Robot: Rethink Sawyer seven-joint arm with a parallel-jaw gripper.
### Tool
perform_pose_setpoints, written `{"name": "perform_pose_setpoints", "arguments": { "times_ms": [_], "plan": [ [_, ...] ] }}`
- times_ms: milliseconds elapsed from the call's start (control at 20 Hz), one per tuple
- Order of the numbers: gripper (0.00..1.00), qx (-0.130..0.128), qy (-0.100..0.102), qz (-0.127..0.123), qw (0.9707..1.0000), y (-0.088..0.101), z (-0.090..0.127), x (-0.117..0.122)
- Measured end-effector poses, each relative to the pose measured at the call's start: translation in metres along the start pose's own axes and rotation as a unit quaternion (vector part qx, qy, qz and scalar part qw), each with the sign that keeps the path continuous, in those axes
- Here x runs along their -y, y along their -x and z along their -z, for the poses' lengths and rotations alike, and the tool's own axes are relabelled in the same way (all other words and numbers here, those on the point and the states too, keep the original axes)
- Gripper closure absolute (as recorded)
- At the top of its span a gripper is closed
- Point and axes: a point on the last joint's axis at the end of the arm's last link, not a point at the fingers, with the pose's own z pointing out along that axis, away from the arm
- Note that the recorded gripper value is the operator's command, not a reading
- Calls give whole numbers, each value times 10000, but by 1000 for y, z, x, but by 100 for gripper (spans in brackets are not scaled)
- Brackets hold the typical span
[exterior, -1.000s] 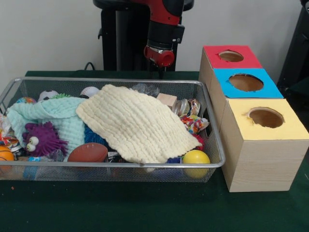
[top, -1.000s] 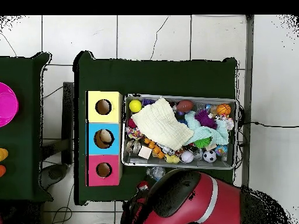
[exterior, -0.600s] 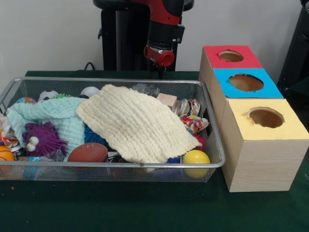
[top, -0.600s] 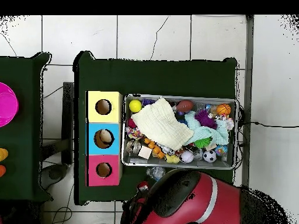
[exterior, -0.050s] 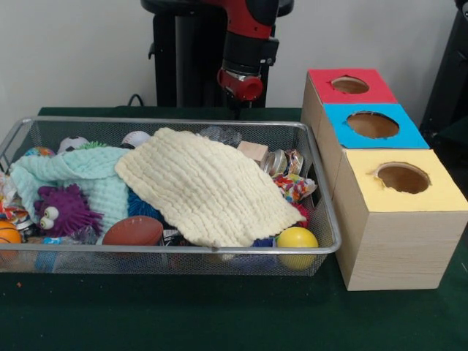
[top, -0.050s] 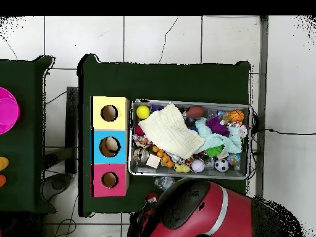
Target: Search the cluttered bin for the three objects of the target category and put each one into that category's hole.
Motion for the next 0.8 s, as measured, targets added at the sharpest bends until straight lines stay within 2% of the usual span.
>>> {"name": "perform_pose_setpoints", "arguments": {
  "times_ms": [250,350,550,600,650,750,800],
  "plan": [
    [100,51,-115,8,9999,-1,0,-2],
    [100,13,-272,-36,9996,-2,1,-3],
    [100,-275,-699,-147,9971,-9,12,1],
    [100,-491,-962,-200,9939,-14,25,5],
    [100,-706,-1225,-252,9896,-19,37,9],
    [100,-1048,-1532,-285,9822,-28,59,12],
    [100,-1151,-1607,-282,9799,-32,66,12]
  ]
}}
